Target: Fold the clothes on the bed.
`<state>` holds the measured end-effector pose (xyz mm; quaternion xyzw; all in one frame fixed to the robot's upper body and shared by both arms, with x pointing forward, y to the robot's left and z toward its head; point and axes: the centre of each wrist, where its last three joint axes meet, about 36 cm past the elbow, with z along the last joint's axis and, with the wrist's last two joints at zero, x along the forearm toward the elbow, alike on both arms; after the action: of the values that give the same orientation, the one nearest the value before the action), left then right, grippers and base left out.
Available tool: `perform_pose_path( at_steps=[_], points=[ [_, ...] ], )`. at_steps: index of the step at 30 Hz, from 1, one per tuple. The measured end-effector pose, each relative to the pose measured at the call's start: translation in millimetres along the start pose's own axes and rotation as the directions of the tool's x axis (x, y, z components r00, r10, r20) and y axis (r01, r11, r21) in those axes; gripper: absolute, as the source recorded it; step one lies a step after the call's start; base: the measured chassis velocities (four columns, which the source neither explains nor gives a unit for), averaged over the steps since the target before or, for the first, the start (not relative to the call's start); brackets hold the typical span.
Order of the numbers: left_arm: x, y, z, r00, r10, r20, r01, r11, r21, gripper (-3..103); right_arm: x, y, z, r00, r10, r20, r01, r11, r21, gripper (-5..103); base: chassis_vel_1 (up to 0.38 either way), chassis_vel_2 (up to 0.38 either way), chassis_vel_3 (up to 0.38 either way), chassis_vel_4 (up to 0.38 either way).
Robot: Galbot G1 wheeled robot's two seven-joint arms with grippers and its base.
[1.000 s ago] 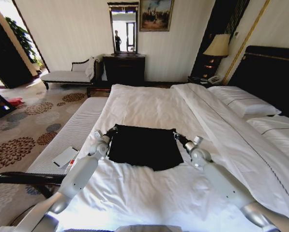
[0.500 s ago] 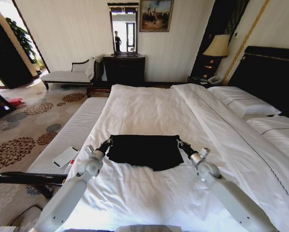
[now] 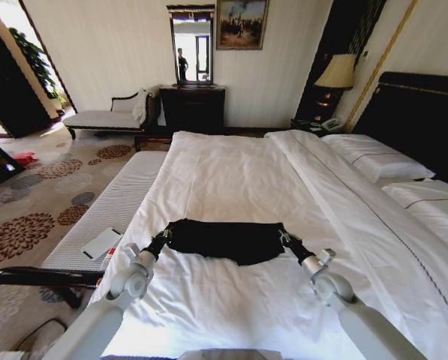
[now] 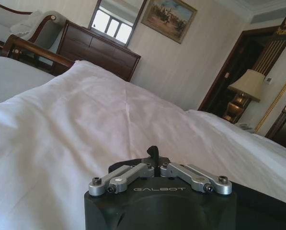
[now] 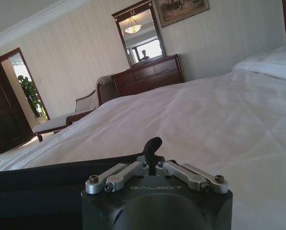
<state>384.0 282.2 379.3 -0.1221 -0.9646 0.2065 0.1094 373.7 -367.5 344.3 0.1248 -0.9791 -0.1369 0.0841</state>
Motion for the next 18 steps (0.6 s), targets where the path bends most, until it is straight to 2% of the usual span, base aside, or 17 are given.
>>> perform_pose_path(
  at_steps=[11,18],
  points=[
    [17.4,10.4,20.4,0.999,-0.023,-0.025,0.022,0.999,-0.040,0,24.4,7.0,19.1,1.000,0.012,-0.015,-0.012,0.999,0.032,1,0.000,0.000,0.000,0.000],
    [17.8,13.3,29.9,0.998,-0.040,-0.040,0.037,0.997,-0.071,0,30.6,9.9,35.1,0.999,0.029,-0.038,-0.028,0.999,0.028,1,0.000,0.000,0.000,0.000]
  ],
)
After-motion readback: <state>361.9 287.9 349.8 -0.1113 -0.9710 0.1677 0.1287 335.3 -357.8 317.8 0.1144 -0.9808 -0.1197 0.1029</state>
